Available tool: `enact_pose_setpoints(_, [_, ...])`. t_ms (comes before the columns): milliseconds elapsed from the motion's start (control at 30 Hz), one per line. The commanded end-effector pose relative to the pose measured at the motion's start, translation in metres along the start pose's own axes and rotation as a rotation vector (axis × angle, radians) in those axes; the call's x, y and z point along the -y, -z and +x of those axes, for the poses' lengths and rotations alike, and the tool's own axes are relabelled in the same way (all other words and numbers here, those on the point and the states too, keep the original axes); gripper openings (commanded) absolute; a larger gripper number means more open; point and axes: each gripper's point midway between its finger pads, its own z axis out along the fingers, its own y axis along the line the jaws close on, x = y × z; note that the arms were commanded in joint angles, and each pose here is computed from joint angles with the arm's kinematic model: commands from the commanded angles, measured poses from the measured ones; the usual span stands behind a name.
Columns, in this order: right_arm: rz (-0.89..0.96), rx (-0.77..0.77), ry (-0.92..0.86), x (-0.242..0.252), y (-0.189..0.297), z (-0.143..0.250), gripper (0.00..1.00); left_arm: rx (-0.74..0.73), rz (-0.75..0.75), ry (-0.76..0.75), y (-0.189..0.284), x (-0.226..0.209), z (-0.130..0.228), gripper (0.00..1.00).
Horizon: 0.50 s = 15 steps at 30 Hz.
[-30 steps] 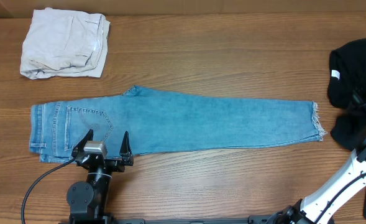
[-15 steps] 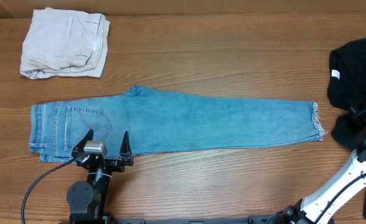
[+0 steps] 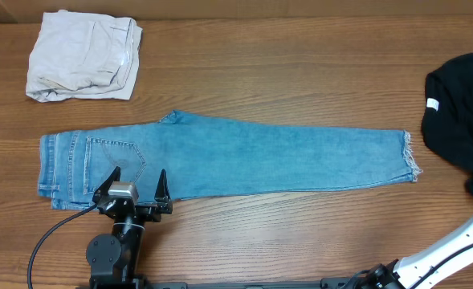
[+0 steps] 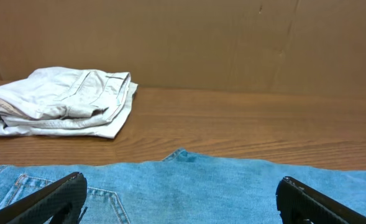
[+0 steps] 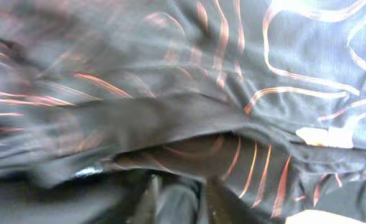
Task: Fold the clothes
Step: 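Push the black clothing aside and reach toward the jeans hem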
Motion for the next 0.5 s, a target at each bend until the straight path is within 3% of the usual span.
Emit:
enact_pose_setpoints(0, [-0.317,0.091,0.126,-0.041,0.099,0.001,0.96,0.003,-0.012,-0.015,0.000,-0.003,0.000,1.00])
enact_pose_setpoints(100, [-0.447,0.029,0.267,-0.063,0.125,0.034,1.00,0.003,-0.012,-0.015,0.000,-0.003,0.000,1.00])
enact_pose_setpoints(200, [-0.536,-0.079,0.525,-0.084,0.128,0.082,1.00,0.003,-0.012,-0.015,0.000,-0.003,0.000,1.00])
enact_pose_setpoints(467, [-0.503,-0.189,0.878,-0.113,0.067,0.161,1.00,0.003,-0.012,-0.015,0.000,-0.003,0.000,1.00])
